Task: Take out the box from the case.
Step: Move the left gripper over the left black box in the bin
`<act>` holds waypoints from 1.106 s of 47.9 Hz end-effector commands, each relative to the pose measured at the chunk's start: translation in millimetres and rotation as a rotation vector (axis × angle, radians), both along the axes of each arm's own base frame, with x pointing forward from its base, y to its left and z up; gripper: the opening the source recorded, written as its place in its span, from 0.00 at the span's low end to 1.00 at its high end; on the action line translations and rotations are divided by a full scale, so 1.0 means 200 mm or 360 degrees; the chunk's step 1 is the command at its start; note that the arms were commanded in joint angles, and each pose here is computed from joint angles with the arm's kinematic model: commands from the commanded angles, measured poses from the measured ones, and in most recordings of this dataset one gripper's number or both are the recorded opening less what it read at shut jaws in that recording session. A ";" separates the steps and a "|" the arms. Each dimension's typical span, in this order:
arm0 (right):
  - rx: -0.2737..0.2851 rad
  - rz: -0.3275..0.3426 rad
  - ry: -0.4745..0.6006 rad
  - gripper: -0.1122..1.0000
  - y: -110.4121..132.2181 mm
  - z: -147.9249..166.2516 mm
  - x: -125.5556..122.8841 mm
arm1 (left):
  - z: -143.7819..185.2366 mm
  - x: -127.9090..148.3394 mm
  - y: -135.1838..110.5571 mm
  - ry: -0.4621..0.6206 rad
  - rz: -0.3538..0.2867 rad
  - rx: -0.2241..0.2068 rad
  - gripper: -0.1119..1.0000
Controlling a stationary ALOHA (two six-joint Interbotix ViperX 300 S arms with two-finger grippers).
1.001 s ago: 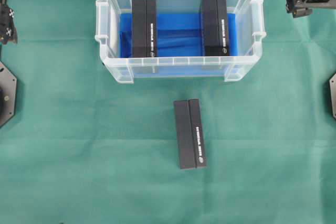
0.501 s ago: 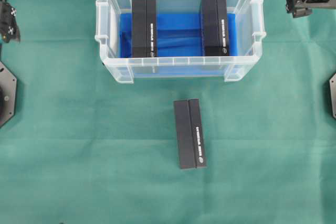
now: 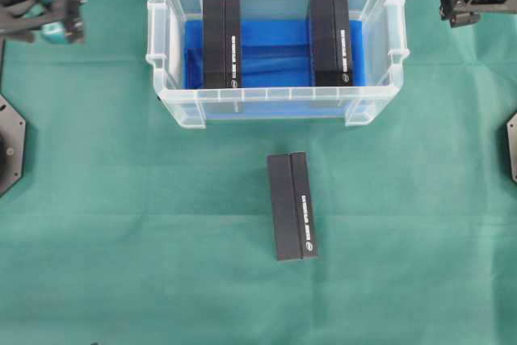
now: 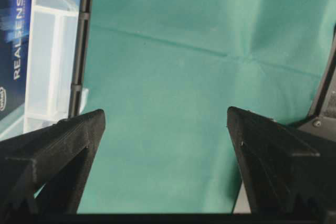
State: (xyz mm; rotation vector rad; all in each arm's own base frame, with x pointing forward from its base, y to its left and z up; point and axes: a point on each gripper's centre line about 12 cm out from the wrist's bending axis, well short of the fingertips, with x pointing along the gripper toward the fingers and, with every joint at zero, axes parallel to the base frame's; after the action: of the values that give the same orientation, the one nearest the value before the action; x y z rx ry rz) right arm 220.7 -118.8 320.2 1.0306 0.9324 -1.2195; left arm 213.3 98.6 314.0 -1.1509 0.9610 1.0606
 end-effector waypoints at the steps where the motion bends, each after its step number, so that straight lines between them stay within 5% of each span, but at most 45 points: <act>1: -0.0014 -0.0004 -0.0021 0.94 0.00 0.02 0.00 | 0.05 0.08 0.01 -0.0041 -0.0025 0.0022 0.99; 39: -0.0068 0.0020 -0.0082 0.94 -0.02 0.02 0.02 | 0.19 0.79 0.04 -0.0132 -0.0180 0.0046 0.99; 53: -0.0066 0.0020 -0.0077 0.94 -0.02 0.01 0.02 | 0.18 0.89 0.05 -0.0128 -0.0190 0.0049 0.99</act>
State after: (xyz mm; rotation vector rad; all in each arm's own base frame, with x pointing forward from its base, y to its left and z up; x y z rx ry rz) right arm 224.9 -122.6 318.6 1.0177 0.8876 -1.2003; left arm 391.8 108.7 335.0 -1.0931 0.9746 0.9434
